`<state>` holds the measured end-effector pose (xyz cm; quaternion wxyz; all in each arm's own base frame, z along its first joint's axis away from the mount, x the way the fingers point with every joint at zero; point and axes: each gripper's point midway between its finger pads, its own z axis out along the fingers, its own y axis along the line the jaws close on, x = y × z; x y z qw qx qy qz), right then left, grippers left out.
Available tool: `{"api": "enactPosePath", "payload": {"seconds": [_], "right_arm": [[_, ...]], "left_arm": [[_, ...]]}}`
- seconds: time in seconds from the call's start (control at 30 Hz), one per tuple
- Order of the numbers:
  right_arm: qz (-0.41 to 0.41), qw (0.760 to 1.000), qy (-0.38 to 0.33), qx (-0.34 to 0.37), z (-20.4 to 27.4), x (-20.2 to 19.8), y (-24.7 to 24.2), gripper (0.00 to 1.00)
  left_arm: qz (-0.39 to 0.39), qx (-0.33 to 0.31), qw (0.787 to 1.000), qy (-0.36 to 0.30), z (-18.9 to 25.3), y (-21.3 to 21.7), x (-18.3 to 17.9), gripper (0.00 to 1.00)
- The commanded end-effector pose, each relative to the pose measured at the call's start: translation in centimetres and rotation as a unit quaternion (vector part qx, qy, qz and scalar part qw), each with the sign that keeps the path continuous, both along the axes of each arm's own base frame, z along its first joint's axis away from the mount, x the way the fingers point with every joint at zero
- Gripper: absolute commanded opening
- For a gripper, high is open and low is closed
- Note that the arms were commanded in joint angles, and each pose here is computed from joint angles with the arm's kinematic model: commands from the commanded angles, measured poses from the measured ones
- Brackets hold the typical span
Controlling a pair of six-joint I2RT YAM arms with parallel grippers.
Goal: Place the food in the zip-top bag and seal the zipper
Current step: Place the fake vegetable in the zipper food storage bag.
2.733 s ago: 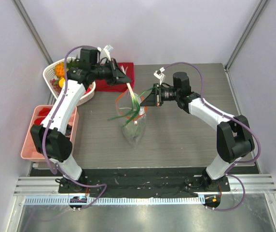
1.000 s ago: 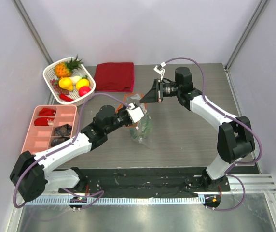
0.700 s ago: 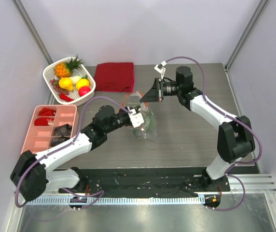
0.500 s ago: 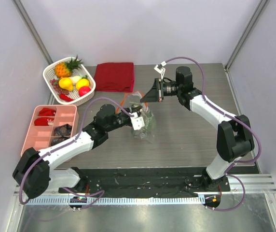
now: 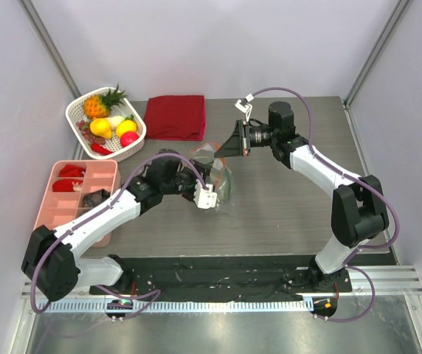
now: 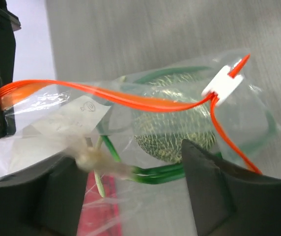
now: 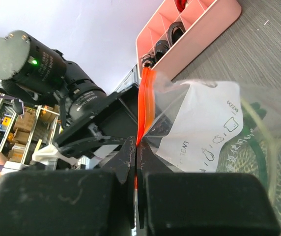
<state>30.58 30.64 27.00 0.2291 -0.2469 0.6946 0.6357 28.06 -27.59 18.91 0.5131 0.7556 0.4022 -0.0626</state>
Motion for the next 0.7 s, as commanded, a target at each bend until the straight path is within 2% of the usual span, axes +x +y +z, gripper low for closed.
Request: {"api": "enactPosePath", "payload": {"seconds": [0.0,0.1,0.27,0.37,0.4,0.43,0.5,0.53,0.57,0.67], "right_arm": [[0.018,0.999,-0.031,0.029,2.6,-0.8,0.5,0.01],[0.016,0.999,-0.025,0.035,2.8,-0.9,0.6,0.01],[0.012,0.999,-0.014,0.043,2.8,-0.8,0.7,0.01],[0.011,0.999,-0.005,0.046,2.6,-0.8,0.7,0.01],[0.011,0.999,0.001,0.047,2.6,-0.8,0.7,0.01],[0.01,0.999,0.001,0.047,2.6,-0.7,0.7,0.01],[0.008,0.999,0.014,0.048,2.3,-0.7,0.8,0.01],[0.008,0.999,0.009,0.053,2.5,-0.8,0.8,0.01],[0.008,0.998,0.012,0.056,2.6,-0.8,0.8,0.01],[0.008,0.998,0.016,0.061,2.7,-0.8,0.8,0.01]], "left_arm": [[-0.028,-0.016,0.999,0.013,5.2,0.0,-1.9,0.83],[0.0,-0.046,0.998,0.04,8.1,0.4,-2.4,0.88],[0.047,-0.098,0.989,0.097,12.3,1.7,-4.3,0.9],[0.111,-0.162,0.97,0.147,15.1,2.9,-3.8,0.94],[0.147,-0.195,0.951,0.191,16.0,3.3,-3.6,0.95],[0.169,-0.214,0.939,0.209,16.5,3.8,-3.0,0.95],[0.24,-0.27,0.901,0.24,17.8,6.3,-0.1,0.92],[0.29,-0.302,0.865,0.275,17.7,7.6,1.2,0.91],[0.343,-0.321,0.84,0.271,17.7,10.0,3.0,0.89],[0.452,-0.329,0.788,0.259,16.2,14.8,7.0,0.87]]}}
